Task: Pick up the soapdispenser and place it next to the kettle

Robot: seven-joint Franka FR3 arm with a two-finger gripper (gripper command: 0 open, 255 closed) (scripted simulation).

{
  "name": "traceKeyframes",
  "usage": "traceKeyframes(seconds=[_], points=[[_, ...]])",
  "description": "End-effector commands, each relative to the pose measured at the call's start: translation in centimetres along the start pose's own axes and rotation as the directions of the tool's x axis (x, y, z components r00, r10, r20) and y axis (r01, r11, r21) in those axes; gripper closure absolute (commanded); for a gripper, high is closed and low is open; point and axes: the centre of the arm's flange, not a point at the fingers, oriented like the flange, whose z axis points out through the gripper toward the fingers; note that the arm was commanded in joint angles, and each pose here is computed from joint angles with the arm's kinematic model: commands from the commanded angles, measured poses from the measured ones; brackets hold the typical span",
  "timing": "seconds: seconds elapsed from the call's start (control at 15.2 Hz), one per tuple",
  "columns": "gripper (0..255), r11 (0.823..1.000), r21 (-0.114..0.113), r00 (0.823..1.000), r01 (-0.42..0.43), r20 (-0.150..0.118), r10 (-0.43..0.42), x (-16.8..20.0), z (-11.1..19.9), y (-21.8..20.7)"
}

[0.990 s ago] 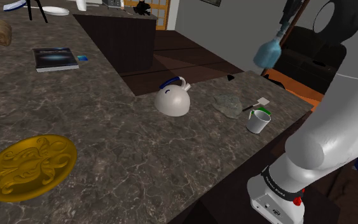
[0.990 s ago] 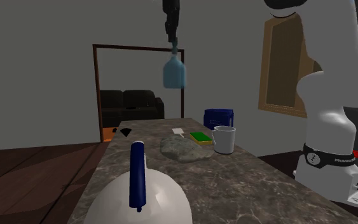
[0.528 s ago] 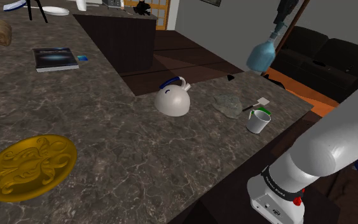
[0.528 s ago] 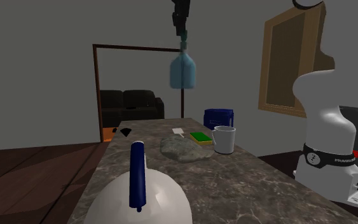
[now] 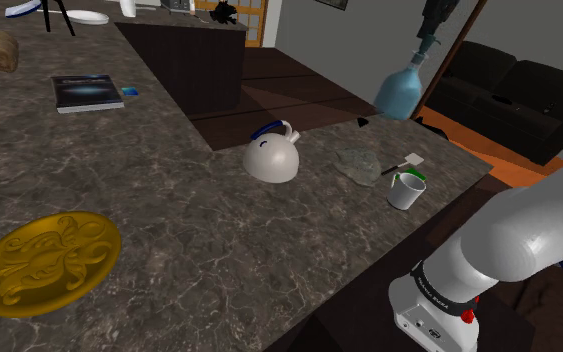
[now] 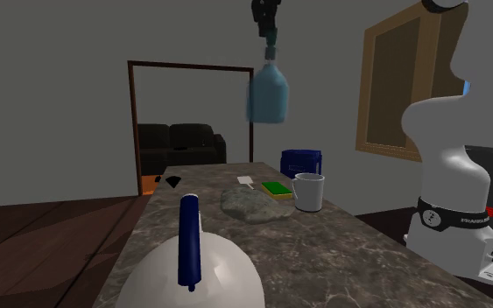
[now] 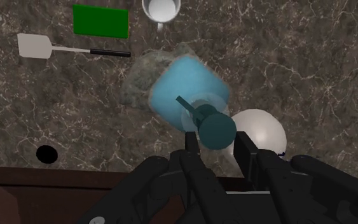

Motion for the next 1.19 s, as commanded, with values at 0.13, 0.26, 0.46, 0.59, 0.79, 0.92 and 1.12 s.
traceKeyframes(seconds=[0.13,0.26,0.46,0.59,0.79,0.92,1.12], points=[[255,1.0,-0.002,1.0,-0.002,-0.001,0.002,-0.5,0.4,-5.3],[255,1.0,-0.002,1.0,-0.002,-0.001,0.002,-0.7,0.5,-7.9],[255,1.0,-0.002,1.0,-0.002,-0.001,0.002,-1.0,0.7,-11.9],[255,1.0,-0.002,1.0,-0.002,-0.001,0.002,-1.2,0.8,-14.5],[255,1.0,-0.002,1.0,-0.002,-0.001,0.002,-1.5,1.0,-18.4],[255,1.0,-0.002,1.0,-0.002,-0.001,0.002,-1.7,1.1,-21.1],[255,1.0,-0.002,1.0,-0.002,-0.001,0.002,-1.9,1.2,-25.0]])
